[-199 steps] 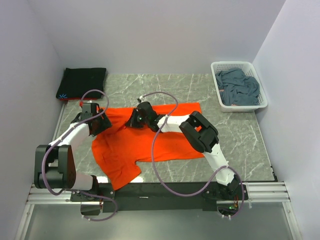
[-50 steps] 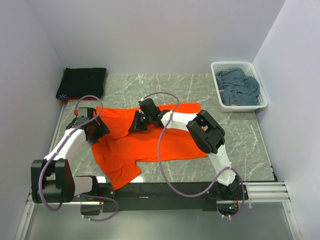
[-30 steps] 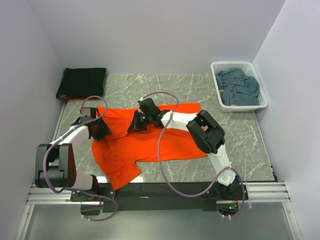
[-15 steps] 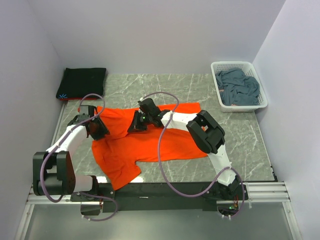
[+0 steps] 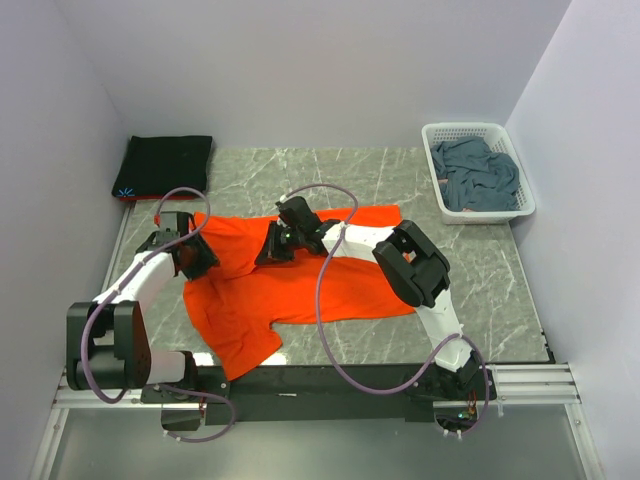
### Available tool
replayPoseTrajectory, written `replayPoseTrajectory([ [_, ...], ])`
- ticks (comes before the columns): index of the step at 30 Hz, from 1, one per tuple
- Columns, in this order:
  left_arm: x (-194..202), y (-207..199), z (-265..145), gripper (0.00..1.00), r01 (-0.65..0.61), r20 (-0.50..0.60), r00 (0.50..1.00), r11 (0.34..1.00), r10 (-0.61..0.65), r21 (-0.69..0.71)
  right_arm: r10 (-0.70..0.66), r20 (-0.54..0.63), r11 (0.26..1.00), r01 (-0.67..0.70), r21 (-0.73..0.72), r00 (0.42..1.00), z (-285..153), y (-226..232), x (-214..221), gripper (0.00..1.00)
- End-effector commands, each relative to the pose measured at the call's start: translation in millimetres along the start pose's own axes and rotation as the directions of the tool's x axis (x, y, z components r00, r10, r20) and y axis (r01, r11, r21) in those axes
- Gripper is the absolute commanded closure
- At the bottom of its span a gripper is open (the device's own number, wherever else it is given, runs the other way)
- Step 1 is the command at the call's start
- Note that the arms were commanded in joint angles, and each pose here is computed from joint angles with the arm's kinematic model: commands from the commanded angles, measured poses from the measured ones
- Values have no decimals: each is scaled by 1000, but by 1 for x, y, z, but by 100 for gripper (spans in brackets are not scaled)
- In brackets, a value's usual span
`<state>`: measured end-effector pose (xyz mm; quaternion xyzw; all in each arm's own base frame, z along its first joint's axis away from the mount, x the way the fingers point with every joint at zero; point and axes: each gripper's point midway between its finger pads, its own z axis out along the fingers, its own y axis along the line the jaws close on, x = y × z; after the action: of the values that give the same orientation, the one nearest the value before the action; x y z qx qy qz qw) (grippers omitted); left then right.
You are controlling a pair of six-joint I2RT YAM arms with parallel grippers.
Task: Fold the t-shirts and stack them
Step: Fold the tshirt
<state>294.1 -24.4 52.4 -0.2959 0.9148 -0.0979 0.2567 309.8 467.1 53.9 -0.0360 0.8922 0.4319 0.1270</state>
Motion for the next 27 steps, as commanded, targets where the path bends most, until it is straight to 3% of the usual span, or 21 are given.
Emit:
replayPoseTrajectory([
  [1, -16, -10, 7, 52, -17, 57, 998, 999, 15, 36, -29, 15, 999, 29, -44, 999, -4, 13, -5, 90],
  [7, -7, -11, 8, 63, -17, 2, 1000, 999, 17, 43, -32, 15, 999, 32, -41, 999, -5, 13, -5, 91],
  [11, -3, -5, -2, 85, -2, -13, 1000, 1000, 3, 8, -42, 20, 998, 42, -38, 999, -8, 15, -7, 90],
  [14, -2, 0, -9, 90, 10, -27, 1000, 1000, -11, -28, -48, 23, 998, 49, -38, 999, -10, 17, -8, 91],
  [23, -7, 8, -15, 90, 35, -34, 999, 993, -39, -112, -67, 14, 998, 67, -7, 998, -14, 15, -9, 90],
  [27, 10, 17, -5, 87, 55, -80, 995, 989, -67, -137, -69, -18, 997, 69, 28, 997, -8, 4, -3, 90],
])
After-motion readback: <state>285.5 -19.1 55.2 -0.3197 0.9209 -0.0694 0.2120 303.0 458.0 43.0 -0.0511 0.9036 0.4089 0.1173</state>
